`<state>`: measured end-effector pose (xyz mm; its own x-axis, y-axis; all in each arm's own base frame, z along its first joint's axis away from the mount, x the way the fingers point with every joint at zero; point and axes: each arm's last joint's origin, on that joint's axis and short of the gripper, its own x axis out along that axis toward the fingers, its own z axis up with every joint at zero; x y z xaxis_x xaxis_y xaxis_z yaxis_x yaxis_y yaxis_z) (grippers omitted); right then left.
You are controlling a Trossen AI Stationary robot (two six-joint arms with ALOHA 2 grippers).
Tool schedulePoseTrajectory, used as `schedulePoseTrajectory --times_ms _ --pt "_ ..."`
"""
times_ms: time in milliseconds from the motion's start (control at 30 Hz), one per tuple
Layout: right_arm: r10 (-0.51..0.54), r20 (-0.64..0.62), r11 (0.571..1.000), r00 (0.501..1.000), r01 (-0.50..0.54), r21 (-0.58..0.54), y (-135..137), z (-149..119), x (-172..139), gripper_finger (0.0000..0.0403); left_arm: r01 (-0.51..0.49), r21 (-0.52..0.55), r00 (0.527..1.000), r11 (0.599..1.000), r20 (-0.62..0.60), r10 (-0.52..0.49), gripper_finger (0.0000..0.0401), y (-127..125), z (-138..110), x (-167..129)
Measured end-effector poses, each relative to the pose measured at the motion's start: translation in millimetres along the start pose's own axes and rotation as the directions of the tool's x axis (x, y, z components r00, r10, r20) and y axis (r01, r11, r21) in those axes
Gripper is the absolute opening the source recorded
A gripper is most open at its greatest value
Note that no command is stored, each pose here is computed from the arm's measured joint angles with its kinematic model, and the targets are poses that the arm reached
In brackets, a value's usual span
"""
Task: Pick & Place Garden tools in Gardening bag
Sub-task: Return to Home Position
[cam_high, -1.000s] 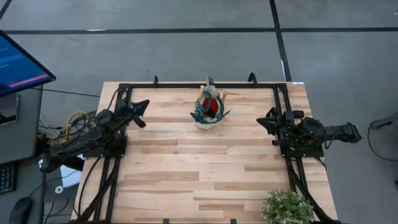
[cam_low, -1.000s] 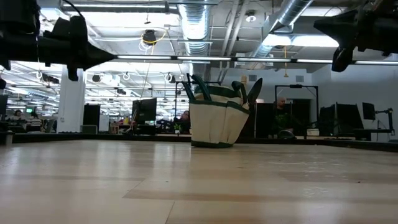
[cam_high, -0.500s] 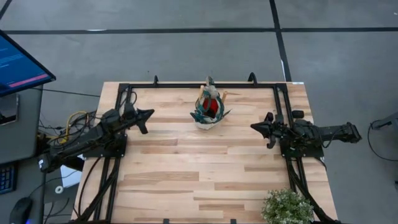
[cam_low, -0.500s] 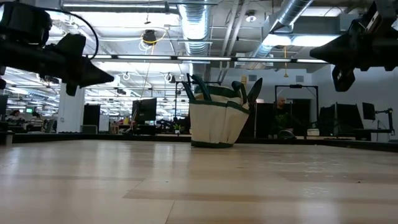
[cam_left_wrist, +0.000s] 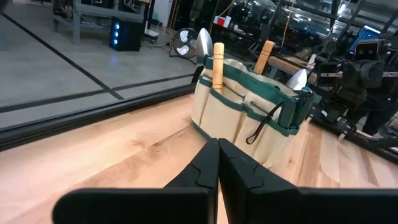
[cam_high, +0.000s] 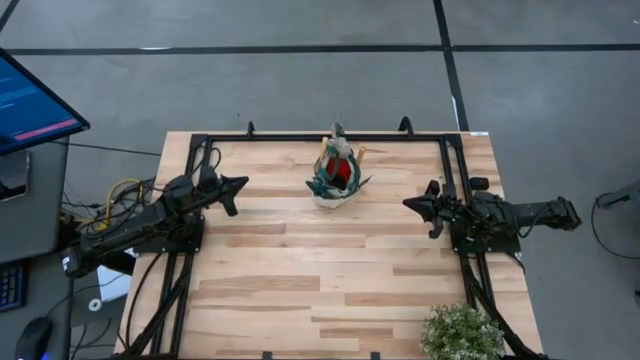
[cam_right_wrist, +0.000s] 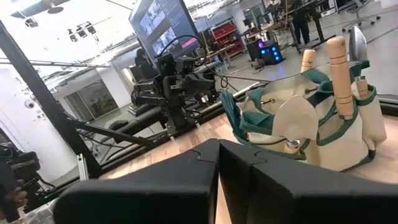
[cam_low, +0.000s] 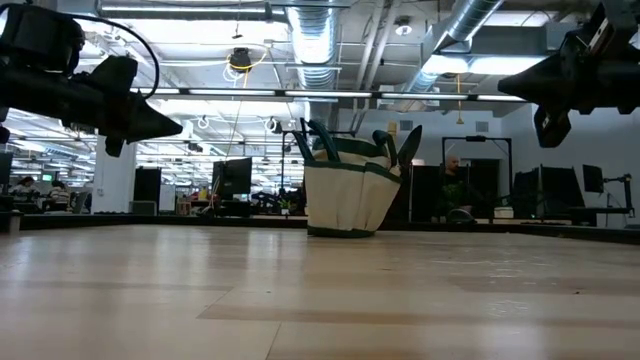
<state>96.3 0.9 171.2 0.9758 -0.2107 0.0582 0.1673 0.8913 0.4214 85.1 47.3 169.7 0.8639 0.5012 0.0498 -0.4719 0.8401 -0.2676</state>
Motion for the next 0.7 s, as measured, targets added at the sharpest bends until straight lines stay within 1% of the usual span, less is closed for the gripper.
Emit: schedulePoseTrajectory --times_ms 233,700 --pt "0.000 -0.001 1.000 1.000 0.000 0.001 -0.1 -0.2 0.0 0.0006 -0.002 0.001 1.000 1.000 0.000 0.002 0.0011 0.1 0.0 0.0" --pt "-0.001 -0.002 1.000 1.000 0.001 0.002 -0.1 -0.3 0.0 0.0006 -0.003 0.003 1.000 1.000 0.001 0.003 0.0008 0.1 0.0 0.0"
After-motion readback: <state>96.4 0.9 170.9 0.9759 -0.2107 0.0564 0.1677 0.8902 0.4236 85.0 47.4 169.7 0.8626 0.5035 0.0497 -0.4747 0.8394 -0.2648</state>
